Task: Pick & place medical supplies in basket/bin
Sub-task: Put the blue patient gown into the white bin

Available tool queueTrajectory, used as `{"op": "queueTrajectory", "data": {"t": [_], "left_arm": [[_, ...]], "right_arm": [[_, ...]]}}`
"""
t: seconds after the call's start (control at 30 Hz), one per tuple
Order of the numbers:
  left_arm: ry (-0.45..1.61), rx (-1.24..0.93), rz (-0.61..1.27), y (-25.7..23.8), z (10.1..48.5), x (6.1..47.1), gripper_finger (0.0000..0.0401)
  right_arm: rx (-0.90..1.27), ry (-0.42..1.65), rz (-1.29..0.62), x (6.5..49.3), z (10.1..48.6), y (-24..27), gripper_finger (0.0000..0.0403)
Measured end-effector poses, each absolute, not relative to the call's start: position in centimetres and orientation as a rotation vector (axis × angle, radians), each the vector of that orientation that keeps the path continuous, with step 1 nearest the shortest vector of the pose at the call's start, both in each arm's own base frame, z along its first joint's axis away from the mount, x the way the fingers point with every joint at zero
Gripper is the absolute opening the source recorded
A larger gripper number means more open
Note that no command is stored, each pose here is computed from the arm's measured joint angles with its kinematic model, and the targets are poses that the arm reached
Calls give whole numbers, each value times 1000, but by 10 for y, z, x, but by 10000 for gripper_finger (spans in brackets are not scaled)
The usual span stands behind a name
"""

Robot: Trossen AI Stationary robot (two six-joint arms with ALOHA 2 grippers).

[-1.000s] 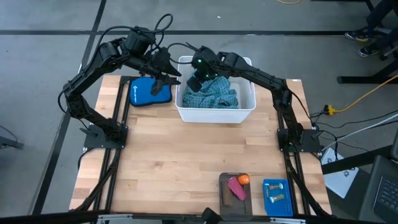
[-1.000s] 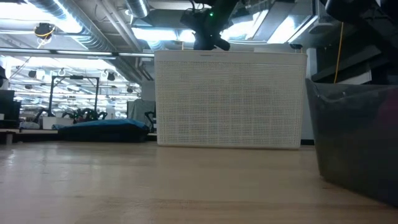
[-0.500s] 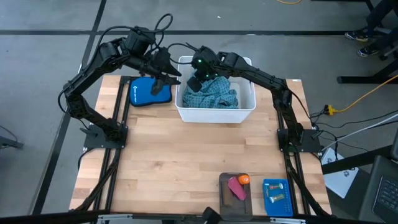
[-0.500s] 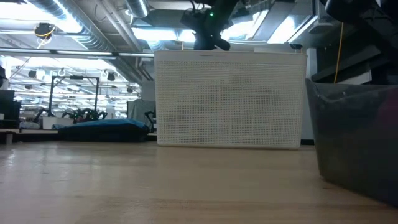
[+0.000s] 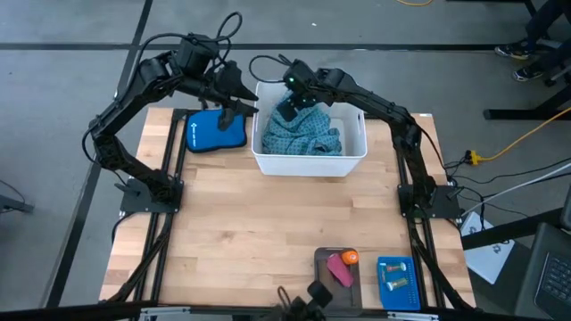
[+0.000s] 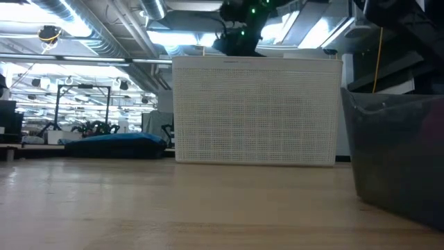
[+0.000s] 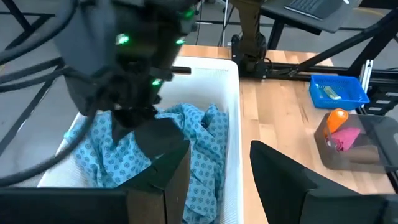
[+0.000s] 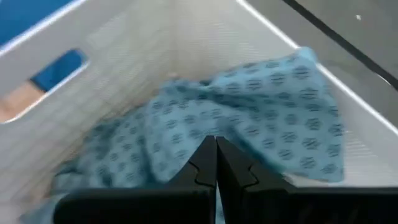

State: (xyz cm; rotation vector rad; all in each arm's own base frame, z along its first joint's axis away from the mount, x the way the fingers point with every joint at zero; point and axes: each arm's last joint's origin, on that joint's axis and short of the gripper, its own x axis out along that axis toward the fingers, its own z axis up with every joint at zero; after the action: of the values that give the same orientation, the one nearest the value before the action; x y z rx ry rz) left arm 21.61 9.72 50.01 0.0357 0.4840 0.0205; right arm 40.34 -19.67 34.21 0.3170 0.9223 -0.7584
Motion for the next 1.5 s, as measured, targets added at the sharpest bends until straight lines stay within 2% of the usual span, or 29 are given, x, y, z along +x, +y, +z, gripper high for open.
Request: {"op": "queueTrajectory", "data": {"t": [0.23,0.4,0.73,0.93,1.2,1.5], "left_arm": [[491,47,14,97,500,216,164],[491,48,14,97,499,216,164],[529,45,2,101,485,223,164],[533,48,1,107,470,235,164],[496,68,10,107,474,234,164],[372,100,41,99,495,216,164]], "right_arm": [[368,925,-831,401,303,-224,0],[469,919,-782,400,273,-237,0],[606,1101,-737,382,217,-235,0],[630,1123,-712,382,215,-232,0],[635,1111,-700,381,218,-232,0],[582,971,-678,372,272,-216,0]]}}
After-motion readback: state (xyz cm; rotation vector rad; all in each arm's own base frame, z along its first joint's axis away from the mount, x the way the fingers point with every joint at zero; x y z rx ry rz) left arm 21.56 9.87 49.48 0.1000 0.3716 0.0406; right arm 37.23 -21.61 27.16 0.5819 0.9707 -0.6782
